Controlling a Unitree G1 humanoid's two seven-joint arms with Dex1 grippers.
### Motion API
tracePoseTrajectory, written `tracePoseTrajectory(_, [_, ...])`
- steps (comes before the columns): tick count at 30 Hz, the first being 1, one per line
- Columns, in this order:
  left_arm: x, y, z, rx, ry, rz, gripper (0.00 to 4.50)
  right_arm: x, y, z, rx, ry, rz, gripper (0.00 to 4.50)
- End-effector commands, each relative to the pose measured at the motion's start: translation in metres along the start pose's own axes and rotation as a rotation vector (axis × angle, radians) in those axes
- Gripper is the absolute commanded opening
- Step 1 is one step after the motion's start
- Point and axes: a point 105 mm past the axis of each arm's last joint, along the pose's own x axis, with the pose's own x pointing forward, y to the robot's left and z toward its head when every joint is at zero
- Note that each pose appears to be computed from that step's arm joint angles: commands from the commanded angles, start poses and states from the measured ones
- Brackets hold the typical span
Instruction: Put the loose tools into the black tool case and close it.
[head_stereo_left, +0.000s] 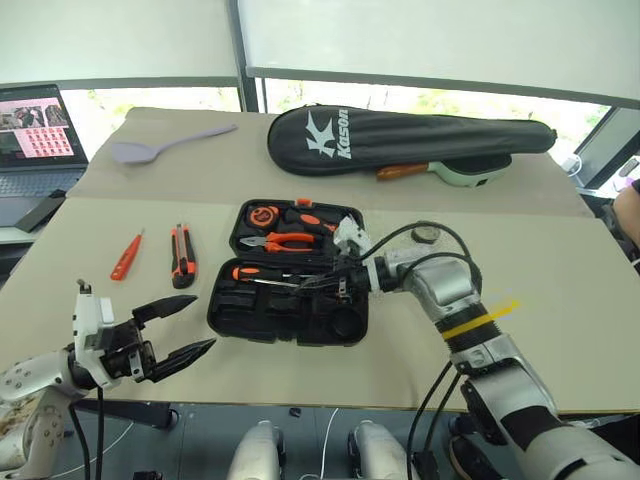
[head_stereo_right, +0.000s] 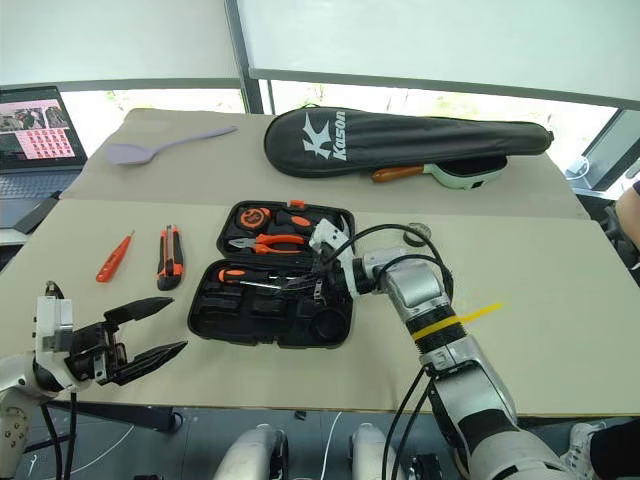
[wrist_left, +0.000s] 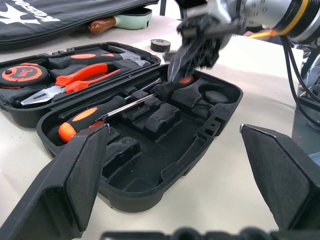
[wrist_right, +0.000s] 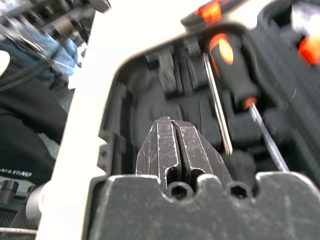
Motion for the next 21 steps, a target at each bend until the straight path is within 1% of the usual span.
tracePoseTrajectory(1, [-0.002,0.000,0.002,0.027,-0.009,0.008,4.50,-0.004,-0.010,0.006,-0.076,0.002,-0.067,0.04])
tracePoseTrajectory(3, [-0.002,0.000,0.002,0.026,-0.009,0.006,4.50,-0.002,-0.015,-0.002,-0.093,0.039,-0.095,0.04])
tracePoseTrajectory(7, [-0.001,0.001,0.002,0.028,-0.007,0.004,4.50,0.004,-0.016,-0.015,-0.122,0.098,-0.089,0.04])
tracePoseTrajectory(16, [0.001,0.001,0.003,0.034,-0.004,-0.001,4.50,0.016,-0.019,-0.039,-0.079,0.211,-0.116,0.04])
tracePoseTrajectory(19, [0.001,0.000,0.003,0.031,-0.003,-0.002,4.50,0.020,-0.015,-0.035,-0.077,0.212,-0.100,0.04])
tracePoseTrajectory(21, [0.001,0.000,0.004,0.032,-0.001,0.005,4.50,0.019,-0.008,-0.016,-0.113,0.112,-0.060,0.04])
